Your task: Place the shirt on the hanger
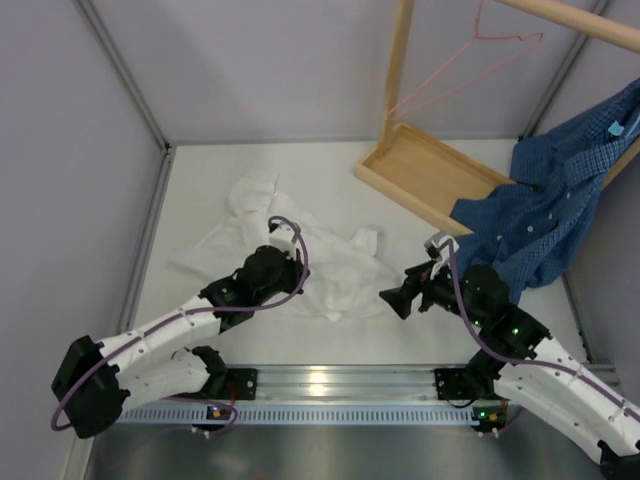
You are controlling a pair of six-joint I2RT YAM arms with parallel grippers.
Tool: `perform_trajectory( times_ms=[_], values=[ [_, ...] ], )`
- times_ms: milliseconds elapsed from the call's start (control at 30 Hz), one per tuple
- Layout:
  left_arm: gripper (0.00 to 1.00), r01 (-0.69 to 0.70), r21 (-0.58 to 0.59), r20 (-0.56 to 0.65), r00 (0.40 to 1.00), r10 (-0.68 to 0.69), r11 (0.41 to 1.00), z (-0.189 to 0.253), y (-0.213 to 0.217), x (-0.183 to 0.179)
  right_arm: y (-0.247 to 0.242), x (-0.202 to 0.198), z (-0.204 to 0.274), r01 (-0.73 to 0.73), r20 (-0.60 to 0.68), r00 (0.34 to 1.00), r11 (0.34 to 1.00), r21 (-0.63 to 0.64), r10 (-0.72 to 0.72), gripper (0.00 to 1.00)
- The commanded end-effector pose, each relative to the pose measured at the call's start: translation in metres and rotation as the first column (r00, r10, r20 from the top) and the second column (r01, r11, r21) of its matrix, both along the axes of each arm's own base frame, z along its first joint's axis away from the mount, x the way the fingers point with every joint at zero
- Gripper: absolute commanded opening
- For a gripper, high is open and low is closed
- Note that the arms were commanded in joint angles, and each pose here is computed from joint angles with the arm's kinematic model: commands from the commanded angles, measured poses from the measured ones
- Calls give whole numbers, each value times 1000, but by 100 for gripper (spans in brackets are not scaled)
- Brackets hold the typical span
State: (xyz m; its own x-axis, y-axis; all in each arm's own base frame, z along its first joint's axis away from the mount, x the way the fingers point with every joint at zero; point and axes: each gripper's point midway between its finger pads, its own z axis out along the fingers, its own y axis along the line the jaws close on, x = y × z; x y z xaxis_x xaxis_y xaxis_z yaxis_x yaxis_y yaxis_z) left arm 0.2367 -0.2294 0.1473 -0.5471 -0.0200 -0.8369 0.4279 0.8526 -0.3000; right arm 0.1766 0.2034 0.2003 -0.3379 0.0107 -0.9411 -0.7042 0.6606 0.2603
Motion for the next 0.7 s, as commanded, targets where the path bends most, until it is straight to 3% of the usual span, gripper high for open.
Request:
perform_trajectory(
  times_ms=[0,167,333,533,667],
  values=[
    [0,-201,-210,107,968,227,957,56,9,30,-8,-10,43,38,15,999,987,157,-41,99],
    [0,-237,-242,83,961,264,941,61,17,26,-3,-11,70,-5,50,999,990,138,-2,99],
    [0,-191,-317,125,962,241,929,84,23,12,36,10,55,-132,11,991,991,-6,132,93],
    [0,-82,-378,241,953,183,922,114,37,-13,92,39,52,-347,34,935,929,-129,354,89],
    [0,-67,-368,252,953,168,927,114,42,-20,118,58,37,-432,22,896,883,-184,444,82]
  ],
)
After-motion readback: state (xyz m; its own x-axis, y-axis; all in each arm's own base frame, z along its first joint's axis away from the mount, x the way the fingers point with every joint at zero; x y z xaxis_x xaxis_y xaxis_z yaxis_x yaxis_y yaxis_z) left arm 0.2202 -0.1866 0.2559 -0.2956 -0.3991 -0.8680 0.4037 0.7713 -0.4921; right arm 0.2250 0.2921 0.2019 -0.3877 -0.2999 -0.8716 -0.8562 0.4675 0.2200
